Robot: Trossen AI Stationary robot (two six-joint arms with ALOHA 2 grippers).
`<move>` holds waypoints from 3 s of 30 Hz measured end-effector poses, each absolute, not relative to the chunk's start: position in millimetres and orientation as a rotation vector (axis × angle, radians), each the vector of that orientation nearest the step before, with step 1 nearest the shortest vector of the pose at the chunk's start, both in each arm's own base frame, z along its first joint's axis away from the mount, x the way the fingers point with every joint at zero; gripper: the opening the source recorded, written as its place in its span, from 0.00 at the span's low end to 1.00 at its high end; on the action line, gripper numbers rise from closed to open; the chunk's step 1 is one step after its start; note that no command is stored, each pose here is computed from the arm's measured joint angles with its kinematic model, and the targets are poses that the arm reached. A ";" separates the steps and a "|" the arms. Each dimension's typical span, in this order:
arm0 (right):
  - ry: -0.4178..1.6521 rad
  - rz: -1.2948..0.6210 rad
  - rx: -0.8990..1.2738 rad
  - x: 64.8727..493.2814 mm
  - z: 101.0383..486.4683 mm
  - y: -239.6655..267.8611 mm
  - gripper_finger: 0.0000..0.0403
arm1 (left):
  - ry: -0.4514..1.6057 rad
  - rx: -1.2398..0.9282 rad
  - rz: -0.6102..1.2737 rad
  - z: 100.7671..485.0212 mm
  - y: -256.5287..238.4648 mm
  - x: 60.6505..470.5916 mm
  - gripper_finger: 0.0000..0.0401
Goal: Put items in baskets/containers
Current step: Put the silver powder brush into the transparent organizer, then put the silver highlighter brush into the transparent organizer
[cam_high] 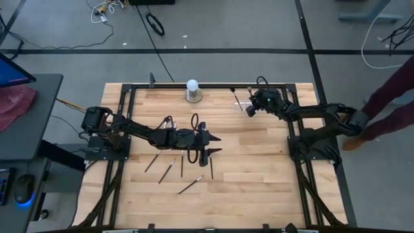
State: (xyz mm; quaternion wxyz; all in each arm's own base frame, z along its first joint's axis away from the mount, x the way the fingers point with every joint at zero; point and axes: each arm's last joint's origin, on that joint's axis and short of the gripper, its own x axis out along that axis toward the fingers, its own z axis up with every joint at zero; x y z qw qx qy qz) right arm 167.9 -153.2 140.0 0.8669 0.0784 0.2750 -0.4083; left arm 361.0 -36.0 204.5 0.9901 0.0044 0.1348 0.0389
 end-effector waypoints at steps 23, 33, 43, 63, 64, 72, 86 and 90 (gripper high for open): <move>0.373 -0.790 0.049 166.0 185.7 -132.0 0.46 | 0.258 0.034 0.088 210.1 -38.1 358.9 0.49; 0.288 -0.468 0.013 192.4 201.1 -66.5 0.45 | 0.452 0.110 0.283 225.6 -54.9 324.8 0.49; 0.331 -0.244 0.079 220.2 176.3 19.4 0.41 | 0.779 0.012 0.636 200.5 -75.8 267.7 0.49; 0.193 -0.172 0.040 248.3 144.0 55.9 0.41 | 0.507 -0.490 0.972 123.5 -20.7 155.0 0.51; 0.192 -0.172 0.041 248.3 144.1 55.9 0.41 | 0.477 -0.509 0.960 118.5 -15.8 153.2 0.52; 0.178 -0.172 0.053 248.6 145.4 55.8 0.41 | 0.415 -0.528 0.926 97.0 6.0 144.5 0.63; 0.175 -0.174 0.080 248.6 145.5 55.9 0.41 | 0.476 -0.441 0.959 80.1 7.1 150.1 0.54; 0.177 -0.174 0.079 248.6 145.4 55.9 0.41 | 0.482 -0.424 0.996 73.9 7.6 150.4 0.50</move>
